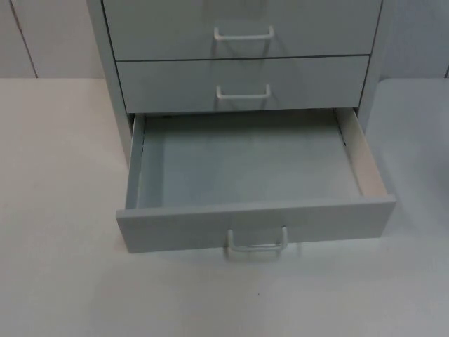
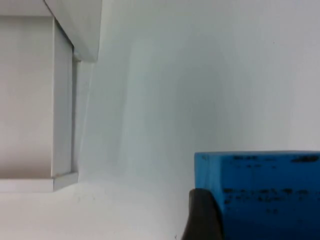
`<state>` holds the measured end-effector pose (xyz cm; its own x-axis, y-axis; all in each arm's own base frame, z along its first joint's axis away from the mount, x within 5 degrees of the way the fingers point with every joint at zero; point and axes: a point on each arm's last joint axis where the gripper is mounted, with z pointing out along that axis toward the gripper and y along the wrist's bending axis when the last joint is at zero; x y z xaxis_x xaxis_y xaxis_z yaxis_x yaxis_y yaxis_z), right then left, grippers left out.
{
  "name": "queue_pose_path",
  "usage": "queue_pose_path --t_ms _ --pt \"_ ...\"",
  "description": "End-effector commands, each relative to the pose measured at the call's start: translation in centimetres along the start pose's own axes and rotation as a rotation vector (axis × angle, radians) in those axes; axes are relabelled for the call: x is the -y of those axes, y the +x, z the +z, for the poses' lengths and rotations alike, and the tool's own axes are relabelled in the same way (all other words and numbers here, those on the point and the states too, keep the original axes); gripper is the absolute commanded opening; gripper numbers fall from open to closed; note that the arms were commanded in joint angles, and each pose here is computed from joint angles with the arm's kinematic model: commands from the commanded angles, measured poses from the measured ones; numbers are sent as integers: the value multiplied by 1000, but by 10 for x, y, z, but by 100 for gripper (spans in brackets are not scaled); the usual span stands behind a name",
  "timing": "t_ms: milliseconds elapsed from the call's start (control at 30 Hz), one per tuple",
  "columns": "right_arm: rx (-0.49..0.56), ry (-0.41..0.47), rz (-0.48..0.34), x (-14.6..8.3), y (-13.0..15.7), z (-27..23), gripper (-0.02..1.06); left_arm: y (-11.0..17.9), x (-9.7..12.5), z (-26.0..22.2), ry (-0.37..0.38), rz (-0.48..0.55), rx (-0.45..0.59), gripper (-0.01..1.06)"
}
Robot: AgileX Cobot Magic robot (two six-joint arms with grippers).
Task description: Open the drawer with the left hand, place the block into the drawer with the right hand, then close the drawer with the left hand.
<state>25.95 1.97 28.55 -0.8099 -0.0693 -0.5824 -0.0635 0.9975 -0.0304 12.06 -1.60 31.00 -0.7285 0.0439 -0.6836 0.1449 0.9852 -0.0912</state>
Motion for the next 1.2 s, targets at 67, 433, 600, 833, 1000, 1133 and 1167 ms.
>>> queue_pose_path --t_ms 67,433,600,833,1000,1133,1167 --pt "0 -15 -18 -11 2 -4 0 1 -1 -1 -7 -4 6 105" --pt "98 -59 -136 -112 10 0 0 1 -1 -1 -8 -3 6 105" --pt "140 -125 -203 -163 23 12 0 1 -1 -1 -8 -3 6 105" --pt "149 -138 -220 -213 19 40 0 1 -1 -1 -7 -3 0 105" --pt "155 -139 -211 -233 11 63 0 1 -1 -1 -7 -3 0 105" --pt "144 -132 -198 -239 5 84 0 1 -1 -1 -5 -4 1 105" --pt "138 -131 -188 -241 3 91 0 1 -1 -1 -5 -4 1 105"
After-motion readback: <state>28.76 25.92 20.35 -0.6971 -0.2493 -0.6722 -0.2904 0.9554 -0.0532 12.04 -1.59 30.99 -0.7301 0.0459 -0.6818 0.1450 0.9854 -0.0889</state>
